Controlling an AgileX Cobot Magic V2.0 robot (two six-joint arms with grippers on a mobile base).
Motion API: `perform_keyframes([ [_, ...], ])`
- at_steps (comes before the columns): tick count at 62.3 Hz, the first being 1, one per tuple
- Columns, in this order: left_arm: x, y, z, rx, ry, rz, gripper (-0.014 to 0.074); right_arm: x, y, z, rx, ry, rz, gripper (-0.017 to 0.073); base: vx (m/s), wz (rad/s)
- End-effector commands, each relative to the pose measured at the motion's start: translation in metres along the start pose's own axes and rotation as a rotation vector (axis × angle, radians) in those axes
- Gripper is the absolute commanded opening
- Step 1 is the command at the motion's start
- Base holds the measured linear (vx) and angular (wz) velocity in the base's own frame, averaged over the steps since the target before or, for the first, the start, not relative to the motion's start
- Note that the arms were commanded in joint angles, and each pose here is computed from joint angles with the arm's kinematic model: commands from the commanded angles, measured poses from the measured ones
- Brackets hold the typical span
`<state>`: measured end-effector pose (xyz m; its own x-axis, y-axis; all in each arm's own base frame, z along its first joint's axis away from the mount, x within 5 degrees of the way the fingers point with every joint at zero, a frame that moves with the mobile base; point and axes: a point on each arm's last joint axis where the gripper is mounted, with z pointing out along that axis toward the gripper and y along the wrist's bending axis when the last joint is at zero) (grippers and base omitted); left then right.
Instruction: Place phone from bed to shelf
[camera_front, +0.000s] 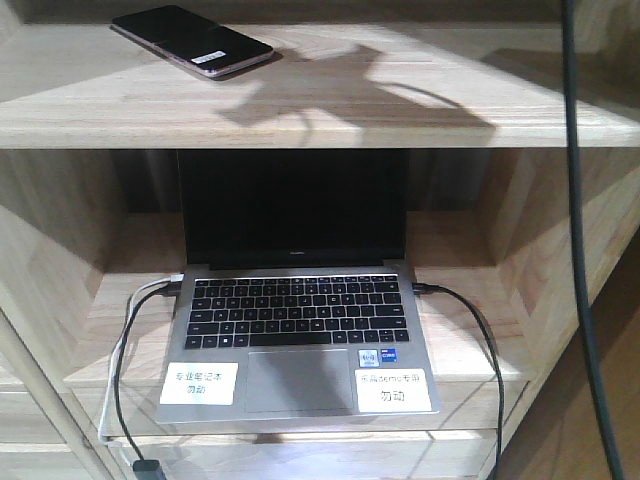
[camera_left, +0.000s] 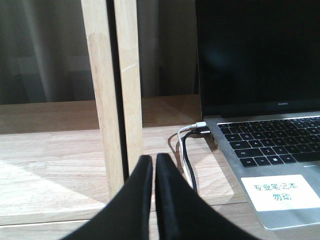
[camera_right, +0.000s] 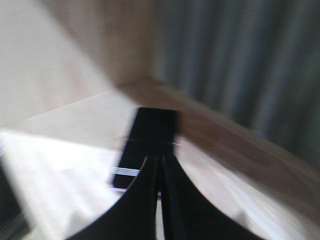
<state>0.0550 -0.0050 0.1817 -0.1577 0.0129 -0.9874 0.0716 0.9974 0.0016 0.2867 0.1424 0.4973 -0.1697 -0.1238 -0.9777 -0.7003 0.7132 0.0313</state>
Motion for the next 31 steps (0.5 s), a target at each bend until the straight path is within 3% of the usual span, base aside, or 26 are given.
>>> perform_keyframes([
  [1, -0.006, 0.001, 0.000, -0.009, -0.074, -0.013, 0.0001, -0.007, 0.004, -0.027, 0.085, -0.149, 0.006, -0.0003, 0.00, 0.00],
  [31, -0.006, 0.001, 0.000, -0.009, -0.074, -0.013, 0.0001, 0.051, 0.032, -0.094, 0.154, -0.155, 0.015, -0.0001, 0.00, 0.00],
])
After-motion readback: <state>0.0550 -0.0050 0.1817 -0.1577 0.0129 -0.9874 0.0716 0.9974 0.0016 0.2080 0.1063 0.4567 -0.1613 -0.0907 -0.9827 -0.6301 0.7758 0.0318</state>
